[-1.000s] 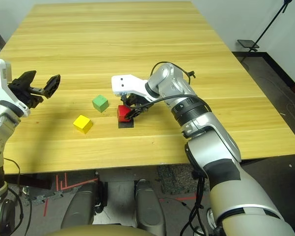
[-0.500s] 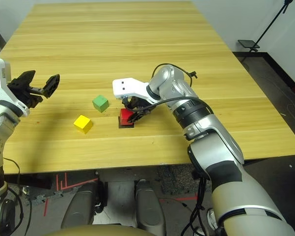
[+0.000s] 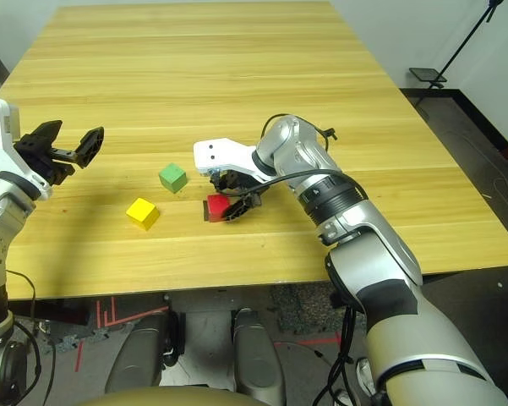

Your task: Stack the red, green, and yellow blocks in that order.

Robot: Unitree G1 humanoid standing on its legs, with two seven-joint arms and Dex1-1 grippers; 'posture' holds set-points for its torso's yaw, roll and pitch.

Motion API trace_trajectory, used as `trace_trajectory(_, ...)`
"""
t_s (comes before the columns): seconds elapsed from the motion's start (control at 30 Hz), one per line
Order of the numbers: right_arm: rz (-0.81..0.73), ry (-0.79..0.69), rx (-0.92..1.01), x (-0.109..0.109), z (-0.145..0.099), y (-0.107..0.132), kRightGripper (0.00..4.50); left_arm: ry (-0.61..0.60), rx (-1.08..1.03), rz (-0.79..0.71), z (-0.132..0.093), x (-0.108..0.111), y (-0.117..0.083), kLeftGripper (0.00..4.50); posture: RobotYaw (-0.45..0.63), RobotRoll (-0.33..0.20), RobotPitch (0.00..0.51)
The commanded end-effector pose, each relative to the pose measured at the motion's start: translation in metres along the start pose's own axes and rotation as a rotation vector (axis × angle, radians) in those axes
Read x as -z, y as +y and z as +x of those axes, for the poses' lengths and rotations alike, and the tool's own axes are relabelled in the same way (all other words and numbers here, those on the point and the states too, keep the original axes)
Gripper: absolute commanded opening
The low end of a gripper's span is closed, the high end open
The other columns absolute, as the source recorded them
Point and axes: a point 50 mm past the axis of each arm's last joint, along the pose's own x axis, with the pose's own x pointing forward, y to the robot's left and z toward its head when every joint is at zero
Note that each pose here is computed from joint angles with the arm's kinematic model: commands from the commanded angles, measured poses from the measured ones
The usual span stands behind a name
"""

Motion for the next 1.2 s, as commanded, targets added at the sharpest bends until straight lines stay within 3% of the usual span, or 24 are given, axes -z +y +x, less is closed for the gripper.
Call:
trace_trajectory(0.03,0.0,-0.156,0.015,-0.007,-0.033,-0.004,4.48,0.023,0.102,0.022,0.003,-0.01,-0.009,4.5,0.46,-0.209,0.11)
trace_trajectory(0.17,0.041,-0.295,0.08,0.013,-0.073,-0.007,4.48,0.076,0.214,0.047,0.007,-0.02,-0.016,4.5,0.44,-0.203,0.102)
trace_trajectory(0.33,0.234,-0.344,0.229,0.077,-0.12,0.008,4.48,0.227,0.393,0.11,0.016,-0.017,-0.037,4.5,0.39,-0.192,0.091)
trace_trajectory(0.43,0.324,-0.355,0.295,0.104,-0.131,0.02,4.48,0.312,0.436,0.097,0.02,-0.007,-0.05,4.5,0.33,-0.18,0.084)
trace_trajectory(0.57,0.447,-0.393,0.361,0.137,-0.122,0.04,4.48,0.413,0.462,0.062,0.029,0.008,-0.07,4.5,0.27,-0.155,0.083)
trace_trajectory(0.73,0.51,-0.445,0.384,0.142,-0.108,0.055,4.48,0.492,0.475,0.074,0.039,0.023,-0.084,4.5,0.22,-0.132,0.091)
trace_trajectory(1.2,0.537,-0.518,0.39,0.122,-0.085,0.07,4.48,0.53,0.405,0.151,0.061,0.045,-0.078,4.5,0.18,-0.102,0.106)
